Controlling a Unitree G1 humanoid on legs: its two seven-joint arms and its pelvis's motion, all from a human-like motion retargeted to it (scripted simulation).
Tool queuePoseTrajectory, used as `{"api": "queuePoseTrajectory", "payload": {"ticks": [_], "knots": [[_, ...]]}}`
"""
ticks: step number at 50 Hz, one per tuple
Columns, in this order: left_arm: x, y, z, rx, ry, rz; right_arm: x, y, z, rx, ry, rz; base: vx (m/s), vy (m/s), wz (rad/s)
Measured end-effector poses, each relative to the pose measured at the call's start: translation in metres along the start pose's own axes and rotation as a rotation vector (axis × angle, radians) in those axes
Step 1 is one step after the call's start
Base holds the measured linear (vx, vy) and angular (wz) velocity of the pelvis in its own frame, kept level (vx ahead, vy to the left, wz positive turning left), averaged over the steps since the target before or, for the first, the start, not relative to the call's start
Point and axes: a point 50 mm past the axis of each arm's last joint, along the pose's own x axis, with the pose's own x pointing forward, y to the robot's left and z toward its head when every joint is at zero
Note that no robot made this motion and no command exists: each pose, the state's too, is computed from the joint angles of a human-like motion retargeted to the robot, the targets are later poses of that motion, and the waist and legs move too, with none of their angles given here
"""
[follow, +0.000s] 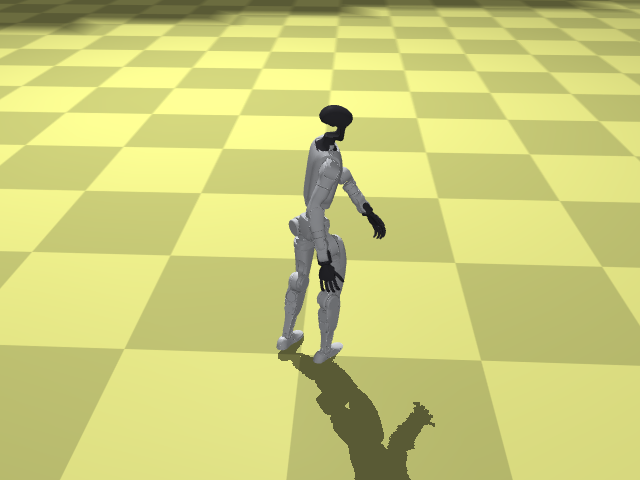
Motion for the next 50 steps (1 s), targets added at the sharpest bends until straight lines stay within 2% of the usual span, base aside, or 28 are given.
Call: {"api": "queuePoseTrajectory", "payload": {"ticks": [7,19,35,45,50], "knots": [[-0.002,-0.008,-0.013,0.03,0.016,-0.022,0.006,0.002,0.015,-0.061,-0.014,-0.011,0.24,0.17,0.1],[0.001,-0.005,0.017,0.201,-0.046,-0.036,0.006,-0.013,0.01,0.103,-0.004,-0.043,0.18,0.23,0.58],[0.001,-0.018,0.034,0.058,-0.084,-0.087,0.006,-0.021,0.011,0.115,0.014,-0.05,0.25,0.08,0.25],[-0.001,-0.011,-0.005,-0.018,-0.005,-0.045,0.007,-0.02,0.018,0.046,-0.018,-0.024,0.22,0.1,-0.07],[-0.002,-0.003,-0.019,0.013,0.053,-0.021,0.008,-0.025,0.017,0.098,-0.014,-0.051,0.17,0.16,0.33]]}}
